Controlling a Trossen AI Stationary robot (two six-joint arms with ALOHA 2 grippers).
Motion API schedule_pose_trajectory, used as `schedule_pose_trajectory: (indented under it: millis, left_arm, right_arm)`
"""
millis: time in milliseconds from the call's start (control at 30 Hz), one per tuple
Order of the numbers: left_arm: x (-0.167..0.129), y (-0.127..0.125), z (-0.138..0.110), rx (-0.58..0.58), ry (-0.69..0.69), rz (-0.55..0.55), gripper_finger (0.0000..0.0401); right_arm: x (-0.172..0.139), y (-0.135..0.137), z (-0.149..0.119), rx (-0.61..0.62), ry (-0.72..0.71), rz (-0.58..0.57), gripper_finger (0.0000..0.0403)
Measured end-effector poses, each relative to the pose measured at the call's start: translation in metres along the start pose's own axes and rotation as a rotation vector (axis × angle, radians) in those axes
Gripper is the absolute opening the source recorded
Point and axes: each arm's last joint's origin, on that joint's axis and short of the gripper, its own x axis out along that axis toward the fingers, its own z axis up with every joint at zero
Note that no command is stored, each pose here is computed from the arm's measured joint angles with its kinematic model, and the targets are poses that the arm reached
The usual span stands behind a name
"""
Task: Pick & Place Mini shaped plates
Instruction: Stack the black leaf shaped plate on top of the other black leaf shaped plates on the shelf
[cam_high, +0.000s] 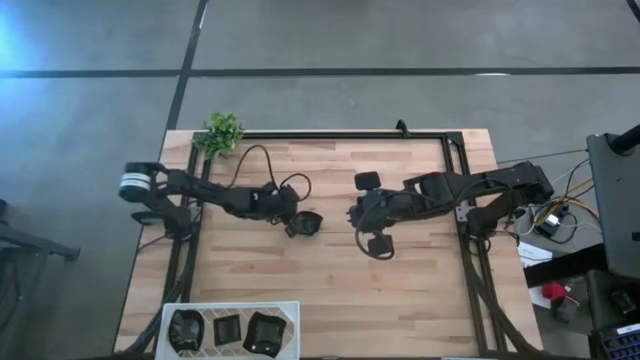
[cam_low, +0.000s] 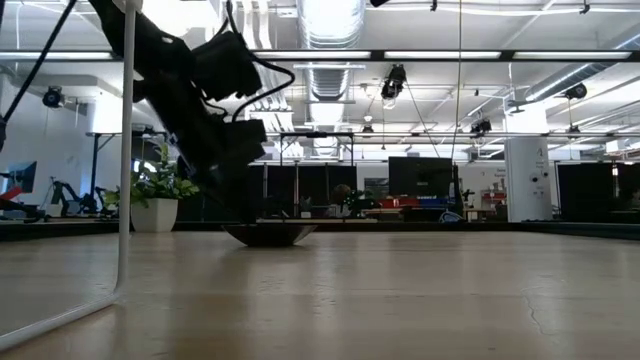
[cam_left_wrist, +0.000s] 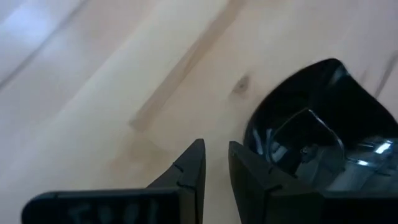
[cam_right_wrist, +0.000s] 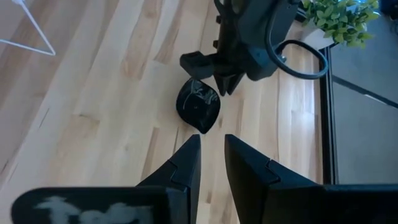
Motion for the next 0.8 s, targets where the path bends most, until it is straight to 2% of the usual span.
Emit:
schedule_pose_trajectory:
  millis: [167,800]
  left_arm:
    - [0.0008,-0.0025,0.0013,0.018,0.004,-0.042,0.0064]
    - [-0.0003,-0.0042,0.0030,0.010,0.004,-0.082,0.0064]
  right_arm:
    - [-0.0001,0.0000,-0.0002,0.002,0.001,0.000,0.0068]
    - [-0.0001,-0.0002,-0.0001,0.003,0.001,-0.002,0.0068]
